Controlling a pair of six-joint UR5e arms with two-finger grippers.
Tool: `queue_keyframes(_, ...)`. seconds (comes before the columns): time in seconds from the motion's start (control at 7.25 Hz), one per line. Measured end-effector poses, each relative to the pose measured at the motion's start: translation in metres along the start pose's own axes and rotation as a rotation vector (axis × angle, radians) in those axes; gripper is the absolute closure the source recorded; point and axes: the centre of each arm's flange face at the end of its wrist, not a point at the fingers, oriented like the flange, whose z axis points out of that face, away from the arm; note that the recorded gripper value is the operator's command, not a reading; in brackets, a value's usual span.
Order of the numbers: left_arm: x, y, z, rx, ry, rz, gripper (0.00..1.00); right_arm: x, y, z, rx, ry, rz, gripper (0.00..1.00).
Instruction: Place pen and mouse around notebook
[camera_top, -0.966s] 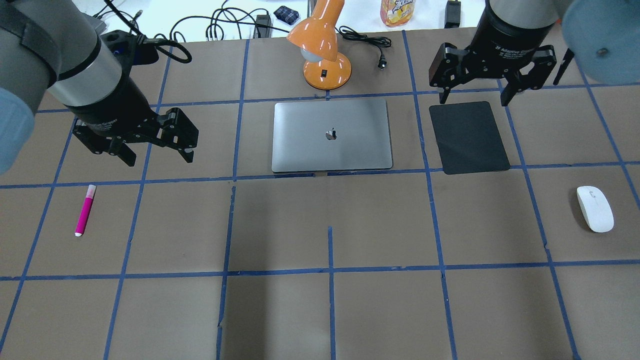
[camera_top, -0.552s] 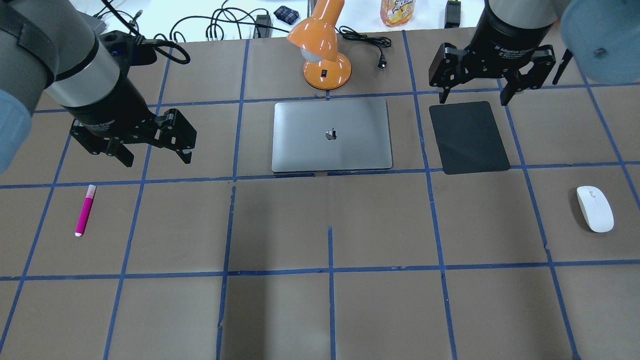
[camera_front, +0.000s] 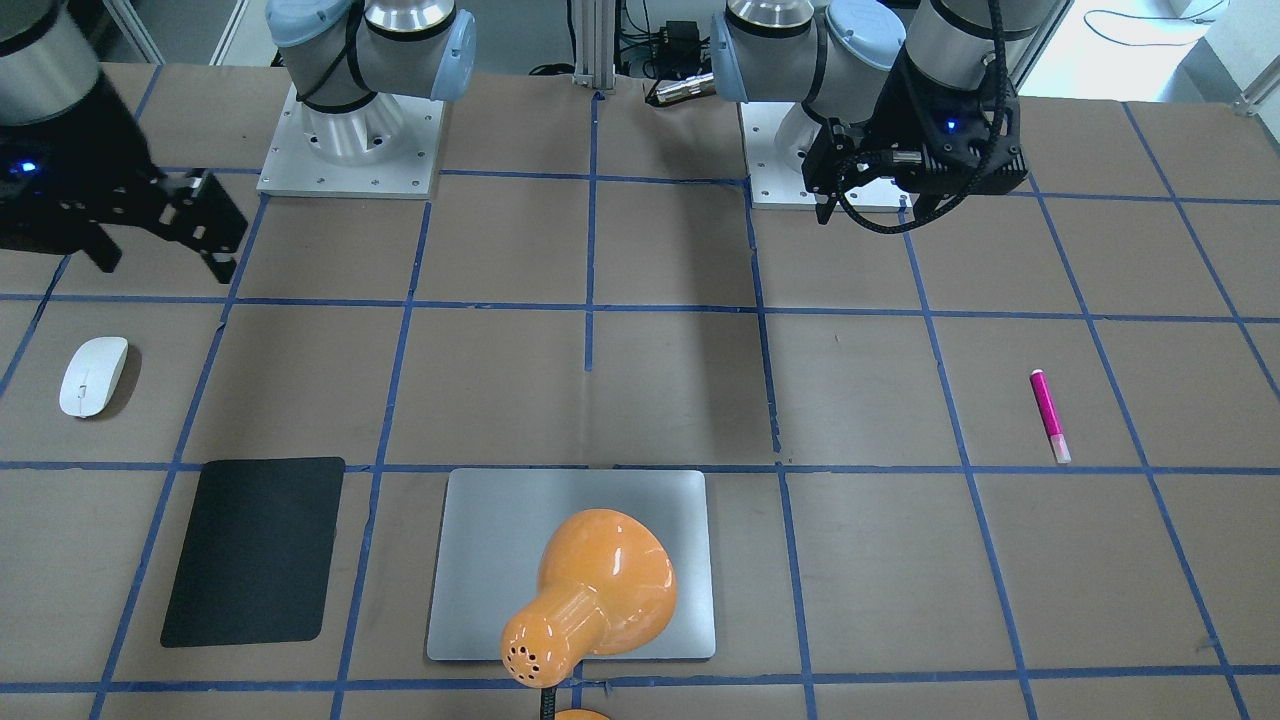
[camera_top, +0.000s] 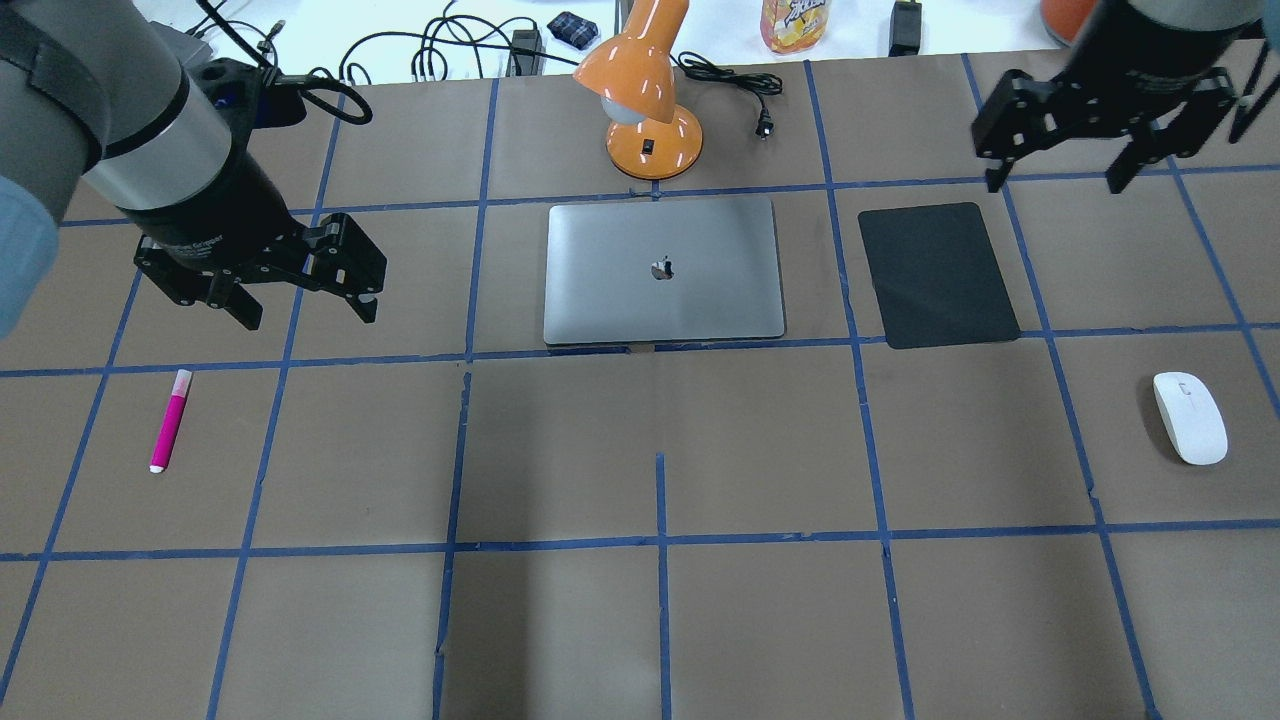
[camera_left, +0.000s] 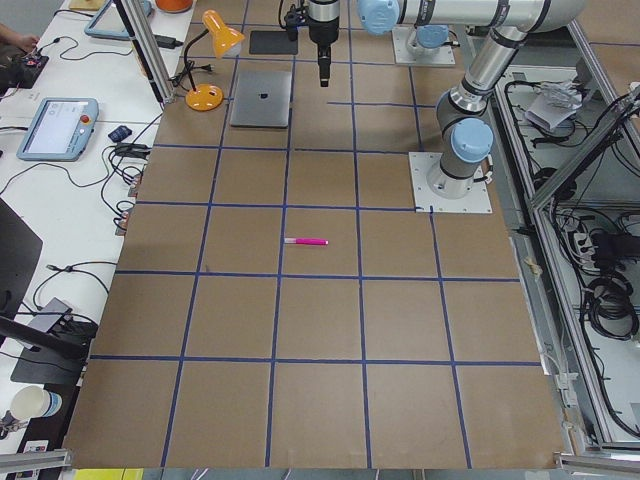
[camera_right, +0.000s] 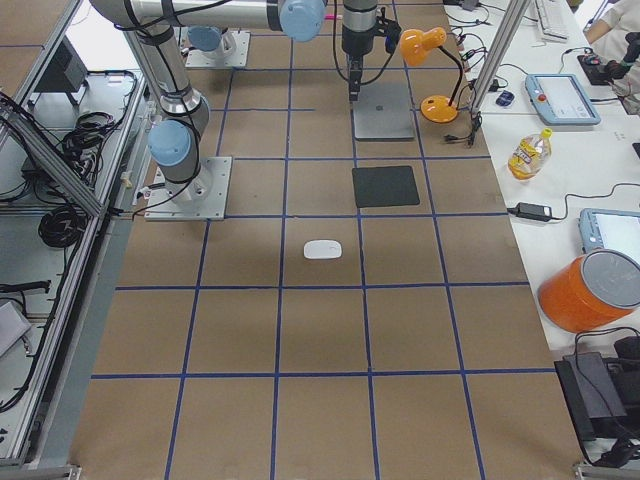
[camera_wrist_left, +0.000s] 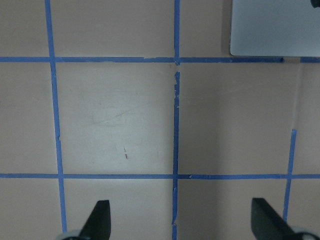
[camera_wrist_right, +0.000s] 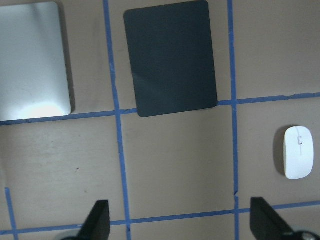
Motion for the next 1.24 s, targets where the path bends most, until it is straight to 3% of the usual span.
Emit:
queue_keyframes(0.28,-0.032,-0.011,0.007,-0.014,0.004,-0.038,0.00,0.109,-0.005,0.047,-0.045,-0.009,-0.071,0.00)
queue_keyframes(0.55,-0.108,-0.021,0.030,-0.034,0.022,-0.012,0.00,0.200,0.013,0.122,-0.051,-0.026,-0.124,0.00)
queue_keyframes(0.97,-0.213,-0.022,0.081,-0.030,0.037,0.008,0.00,0.242,0.047,0.242,-0.018,-0.013,-0.143,0.00)
queue_keyframes(1.24,-0.262,-0.031,0.118,-0.016,0.034,0.007,0.00,0.243,0.053,0.291,-0.025,-0.020,-0.150,0.00)
